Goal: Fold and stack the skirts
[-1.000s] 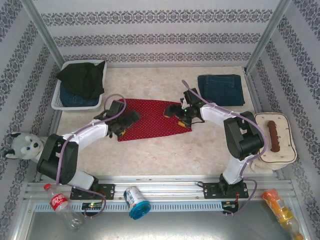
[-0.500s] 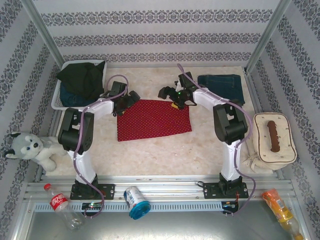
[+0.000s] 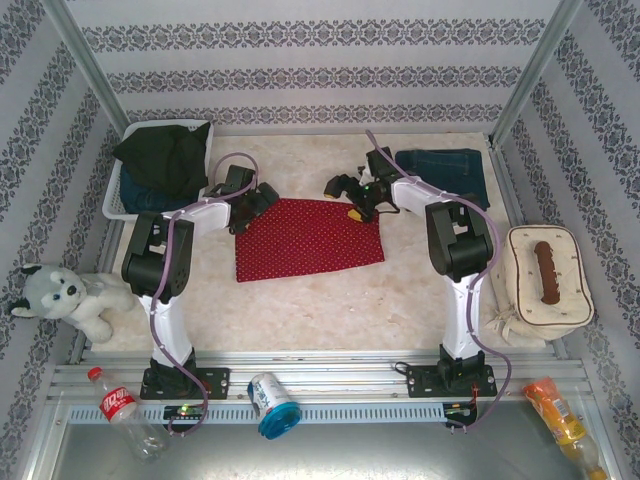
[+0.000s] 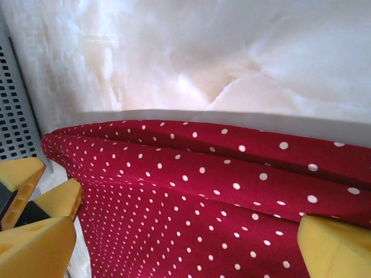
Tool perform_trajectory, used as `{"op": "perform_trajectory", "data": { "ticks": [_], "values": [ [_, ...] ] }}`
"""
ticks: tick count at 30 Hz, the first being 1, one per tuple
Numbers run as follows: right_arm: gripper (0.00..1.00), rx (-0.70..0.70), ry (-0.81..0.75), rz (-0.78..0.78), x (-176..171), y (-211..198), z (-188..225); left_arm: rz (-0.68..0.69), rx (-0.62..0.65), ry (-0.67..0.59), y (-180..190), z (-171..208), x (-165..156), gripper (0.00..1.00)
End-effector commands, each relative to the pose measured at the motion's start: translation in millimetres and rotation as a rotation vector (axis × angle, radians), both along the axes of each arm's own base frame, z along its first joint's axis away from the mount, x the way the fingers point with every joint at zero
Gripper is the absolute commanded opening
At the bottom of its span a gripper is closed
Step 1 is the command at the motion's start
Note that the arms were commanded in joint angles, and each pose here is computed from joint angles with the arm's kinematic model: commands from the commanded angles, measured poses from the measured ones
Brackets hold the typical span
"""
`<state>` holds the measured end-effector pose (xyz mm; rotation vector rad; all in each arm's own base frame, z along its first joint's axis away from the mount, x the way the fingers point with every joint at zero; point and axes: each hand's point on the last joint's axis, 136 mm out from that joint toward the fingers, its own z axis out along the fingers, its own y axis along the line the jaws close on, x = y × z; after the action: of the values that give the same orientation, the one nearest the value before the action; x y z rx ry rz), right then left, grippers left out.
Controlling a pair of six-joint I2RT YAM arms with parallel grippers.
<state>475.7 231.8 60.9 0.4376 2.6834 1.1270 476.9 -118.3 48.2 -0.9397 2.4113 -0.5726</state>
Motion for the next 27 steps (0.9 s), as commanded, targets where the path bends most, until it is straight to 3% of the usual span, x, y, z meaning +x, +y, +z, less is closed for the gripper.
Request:
{"op": "perform_trajectory", "data": {
  "ticks": [1, 7, 12, 15, 20, 24, 27],
  "values": [
    [0.97, 0.014, -0.113, -0.006, 10, -6, 44, -0.057, -0.171, 0.008, -25, 32, 6, 1.00],
    [0.98, -0.093, -0.106, -0.184, -7, -57, 55, -0.040, -0.106, -0.025, -12, 71, -13, 1.00],
    [0.97, -0.217, 0.032, -0.190, -74, -109, 35, -0.092, 0.015, 0.030, 10, 78, -63, 1.00],
    [0.96, -0.180, 0.121, -0.211, -118, -120, 21, -0.116, 0.033, 0.071, 17, 69, -94, 1.00],
    [0.89, -0.037, 0.214, -0.153, -162, -102, 7, -0.089, -0.013, 0.165, 26, 35, -133, 1.00],
    [0.83, -0.026, 0.178, -0.098, -166, -97, -1, -0.172, -0.025, 0.211, 25, 16, -146, 0.98],
    [0.80, -0.121, 0.133, -0.039, -155, -107, -10, -0.245, 0.011, 0.249, 27, 2, -146, 0.91]
  ]
}}
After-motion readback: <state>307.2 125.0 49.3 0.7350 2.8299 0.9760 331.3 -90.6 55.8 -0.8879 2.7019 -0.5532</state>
